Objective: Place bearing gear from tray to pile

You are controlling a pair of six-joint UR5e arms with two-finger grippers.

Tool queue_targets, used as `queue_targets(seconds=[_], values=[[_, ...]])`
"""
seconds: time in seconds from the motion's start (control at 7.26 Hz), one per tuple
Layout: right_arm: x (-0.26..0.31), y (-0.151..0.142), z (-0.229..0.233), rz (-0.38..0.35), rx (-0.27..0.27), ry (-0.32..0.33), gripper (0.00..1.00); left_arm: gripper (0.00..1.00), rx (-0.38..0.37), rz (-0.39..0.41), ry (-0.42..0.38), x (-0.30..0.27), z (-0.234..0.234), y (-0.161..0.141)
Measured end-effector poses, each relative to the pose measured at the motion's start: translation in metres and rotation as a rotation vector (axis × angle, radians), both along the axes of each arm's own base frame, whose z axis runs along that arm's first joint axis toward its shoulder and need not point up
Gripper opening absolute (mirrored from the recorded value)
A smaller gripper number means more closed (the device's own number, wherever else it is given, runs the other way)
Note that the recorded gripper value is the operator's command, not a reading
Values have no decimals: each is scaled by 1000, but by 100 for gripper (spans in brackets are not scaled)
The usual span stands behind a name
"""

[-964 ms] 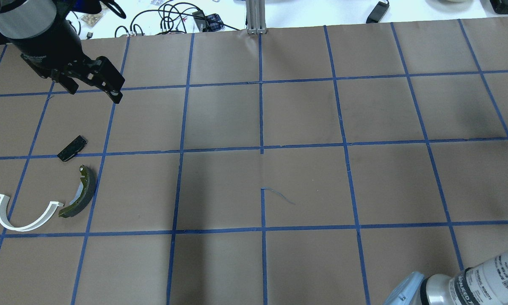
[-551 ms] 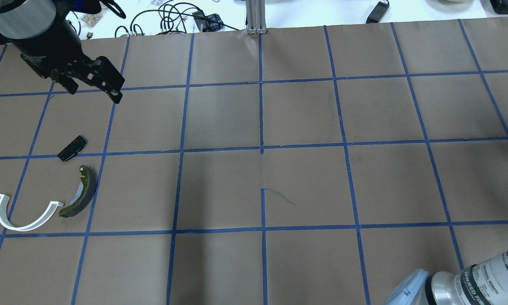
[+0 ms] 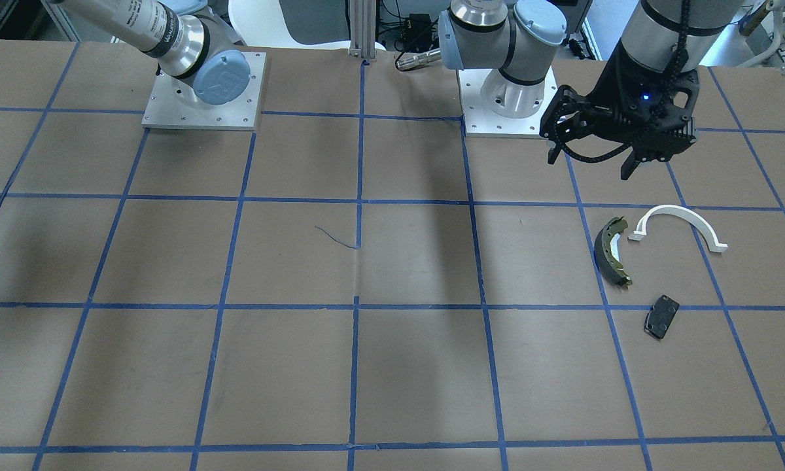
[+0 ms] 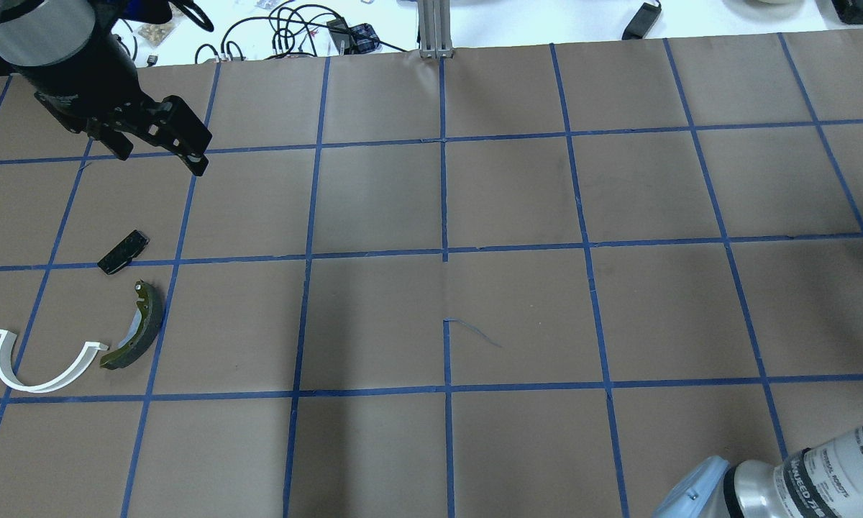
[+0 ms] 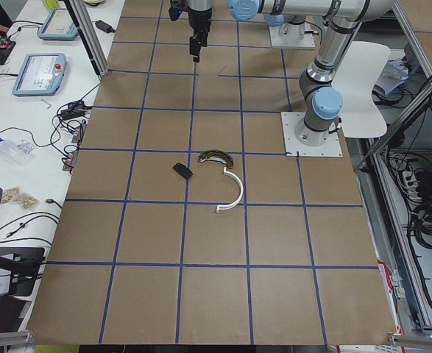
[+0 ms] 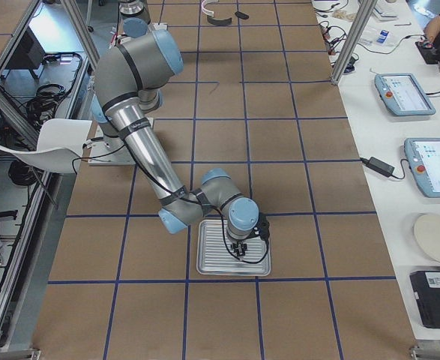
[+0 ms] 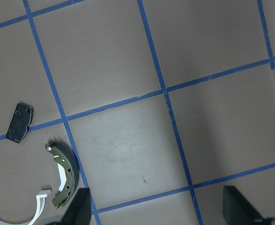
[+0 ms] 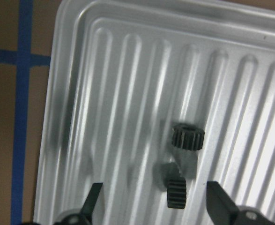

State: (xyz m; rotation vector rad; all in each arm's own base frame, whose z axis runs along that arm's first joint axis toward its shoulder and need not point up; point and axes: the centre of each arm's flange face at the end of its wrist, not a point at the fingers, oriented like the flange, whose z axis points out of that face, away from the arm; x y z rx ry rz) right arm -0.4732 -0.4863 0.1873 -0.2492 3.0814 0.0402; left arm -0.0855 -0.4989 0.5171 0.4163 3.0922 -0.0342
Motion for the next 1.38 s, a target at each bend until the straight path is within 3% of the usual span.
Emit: queue_targets(seconds=[0.41,0.83,1.1,1.38], values=[[-4,3,-7,-1,36,22,0,100,0,0,0,0,0,0],[-5,4,1,-2,40,31,0,100,1,0,0,0,0,0],[11,5,34,-25,71,32,0,100,1,-1,0,0,0,0],[108,-36,85,-50,138,-6,0,100,1,-1,0,0,-1,0]])
